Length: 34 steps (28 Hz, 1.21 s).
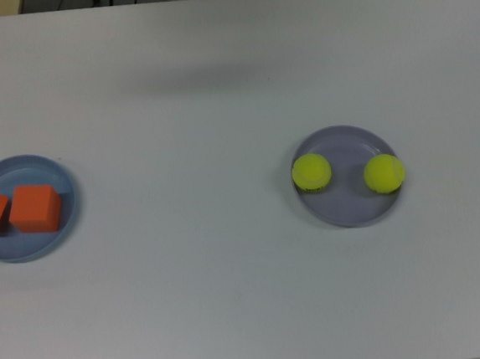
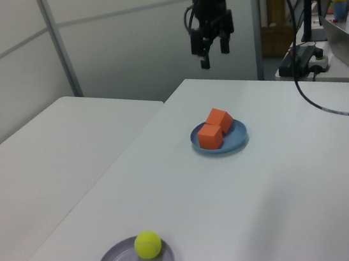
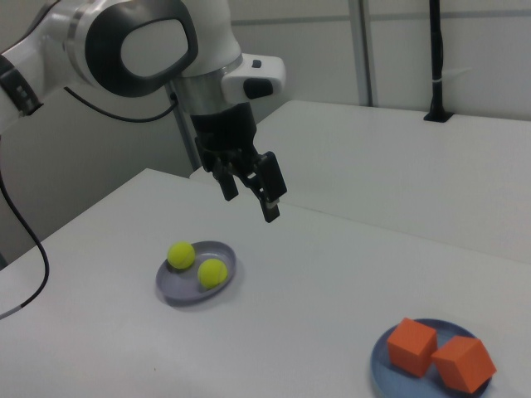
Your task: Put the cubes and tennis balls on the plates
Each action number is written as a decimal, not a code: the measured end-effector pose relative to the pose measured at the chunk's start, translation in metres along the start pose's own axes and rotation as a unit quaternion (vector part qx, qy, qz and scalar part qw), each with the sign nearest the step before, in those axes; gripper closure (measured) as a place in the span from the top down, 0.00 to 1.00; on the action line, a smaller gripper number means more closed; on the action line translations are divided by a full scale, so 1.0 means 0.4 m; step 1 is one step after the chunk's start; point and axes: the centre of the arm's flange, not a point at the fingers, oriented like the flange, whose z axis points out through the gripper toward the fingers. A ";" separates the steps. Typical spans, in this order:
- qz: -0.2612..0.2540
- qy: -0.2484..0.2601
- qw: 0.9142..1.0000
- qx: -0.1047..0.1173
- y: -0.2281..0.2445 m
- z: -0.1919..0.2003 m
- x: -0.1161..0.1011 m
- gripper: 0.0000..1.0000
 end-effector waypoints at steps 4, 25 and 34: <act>0.013 0.004 1.000 0.000 0.038 -0.022 -0.017 1.00; 0.015 -0.010 1.000 0.001 0.041 -0.064 -0.070 1.00; 0.011 -0.011 1.000 0.001 0.031 -0.063 -0.070 1.00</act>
